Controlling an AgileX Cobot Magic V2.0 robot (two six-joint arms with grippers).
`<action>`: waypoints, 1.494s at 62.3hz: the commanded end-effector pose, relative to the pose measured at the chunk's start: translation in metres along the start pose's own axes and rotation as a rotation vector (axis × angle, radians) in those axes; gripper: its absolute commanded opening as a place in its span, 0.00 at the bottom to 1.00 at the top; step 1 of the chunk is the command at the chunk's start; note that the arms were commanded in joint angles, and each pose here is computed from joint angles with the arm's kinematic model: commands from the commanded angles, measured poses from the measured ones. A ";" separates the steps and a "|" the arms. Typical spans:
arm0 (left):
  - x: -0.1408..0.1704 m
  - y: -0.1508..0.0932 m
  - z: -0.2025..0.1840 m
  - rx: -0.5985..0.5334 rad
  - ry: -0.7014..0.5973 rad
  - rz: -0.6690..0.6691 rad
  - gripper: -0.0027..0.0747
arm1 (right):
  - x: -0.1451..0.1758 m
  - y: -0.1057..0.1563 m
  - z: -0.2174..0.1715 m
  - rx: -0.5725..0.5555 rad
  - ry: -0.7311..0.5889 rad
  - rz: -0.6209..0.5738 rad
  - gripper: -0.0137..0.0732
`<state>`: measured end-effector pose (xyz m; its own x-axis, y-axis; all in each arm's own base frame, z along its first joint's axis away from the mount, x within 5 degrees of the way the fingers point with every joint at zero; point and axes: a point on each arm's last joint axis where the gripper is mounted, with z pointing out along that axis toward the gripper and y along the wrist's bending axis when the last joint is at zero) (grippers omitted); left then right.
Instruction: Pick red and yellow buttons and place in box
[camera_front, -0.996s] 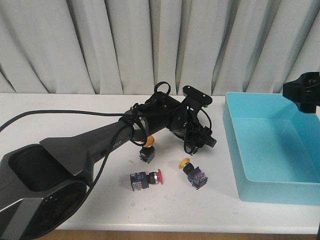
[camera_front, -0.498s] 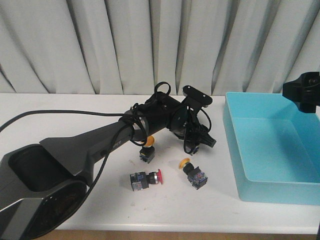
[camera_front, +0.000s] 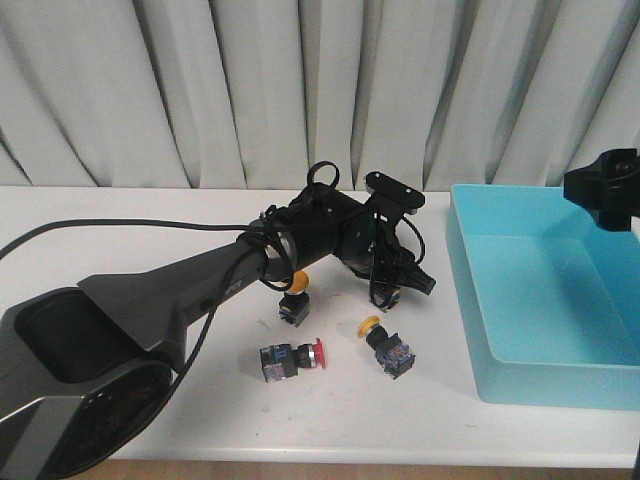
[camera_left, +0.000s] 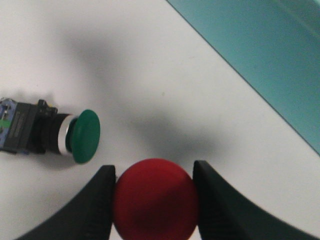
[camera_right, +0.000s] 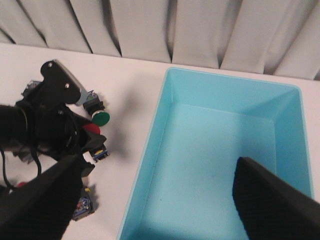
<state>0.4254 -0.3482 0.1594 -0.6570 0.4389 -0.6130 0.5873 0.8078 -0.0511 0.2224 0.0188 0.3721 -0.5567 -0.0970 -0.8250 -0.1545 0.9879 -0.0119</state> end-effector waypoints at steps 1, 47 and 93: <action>-0.047 -0.004 -0.075 0.028 -0.178 -0.023 0.02 | -0.009 0.011 -0.004 -0.024 -0.086 -0.109 0.84; -0.069 -0.027 -0.265 0.341 -0.182 -0.085 0.02 | 0.051 0.086 0.032 -0.236 -0.349 -0.403 0.84; -0.061 -0.051 -0.281 0.614 -0.105 -0.062 0.03 | 0.049 0.086 0.031 -0.231 -0.371 -0.407 0.68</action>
<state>0.3229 -0.3137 0.3738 -0.7038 0.4142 -0.5771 0.7034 0.5196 -0.4849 0.2050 0.1024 0.2951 -0.1950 -0.4096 -0.8912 -0.5253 0.8109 -0.2578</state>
